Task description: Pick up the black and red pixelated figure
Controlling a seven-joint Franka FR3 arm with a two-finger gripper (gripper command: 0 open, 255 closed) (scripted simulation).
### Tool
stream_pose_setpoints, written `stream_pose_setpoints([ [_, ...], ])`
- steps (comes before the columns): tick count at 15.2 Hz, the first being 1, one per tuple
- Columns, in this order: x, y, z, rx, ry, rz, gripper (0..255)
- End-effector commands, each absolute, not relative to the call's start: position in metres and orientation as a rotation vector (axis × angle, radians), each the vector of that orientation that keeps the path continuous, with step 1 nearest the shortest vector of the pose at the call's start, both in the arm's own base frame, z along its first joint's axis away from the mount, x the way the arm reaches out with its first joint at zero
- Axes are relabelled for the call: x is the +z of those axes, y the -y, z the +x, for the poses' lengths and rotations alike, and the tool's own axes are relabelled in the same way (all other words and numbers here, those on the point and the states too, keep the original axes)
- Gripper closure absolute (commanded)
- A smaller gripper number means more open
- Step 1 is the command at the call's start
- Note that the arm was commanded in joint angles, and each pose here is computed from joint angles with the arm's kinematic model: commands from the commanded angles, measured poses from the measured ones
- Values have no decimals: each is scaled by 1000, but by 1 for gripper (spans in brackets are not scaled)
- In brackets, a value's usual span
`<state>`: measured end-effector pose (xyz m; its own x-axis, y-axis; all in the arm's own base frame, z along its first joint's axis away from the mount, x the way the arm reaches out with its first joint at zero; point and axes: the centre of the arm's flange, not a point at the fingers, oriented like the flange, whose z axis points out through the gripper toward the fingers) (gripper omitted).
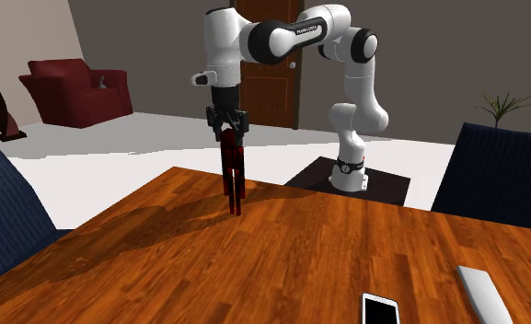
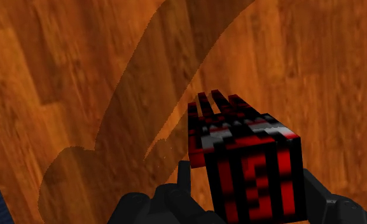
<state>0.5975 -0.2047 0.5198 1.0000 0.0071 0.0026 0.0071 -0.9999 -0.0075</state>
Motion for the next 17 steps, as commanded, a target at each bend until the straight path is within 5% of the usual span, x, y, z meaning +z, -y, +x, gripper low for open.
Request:
stream_pose_setpoints([
  [1, 519, 205, 598, -2, 11, -3134, 255],
  [17, 582, 205, 597, -2, 11, -3134, 255],
])
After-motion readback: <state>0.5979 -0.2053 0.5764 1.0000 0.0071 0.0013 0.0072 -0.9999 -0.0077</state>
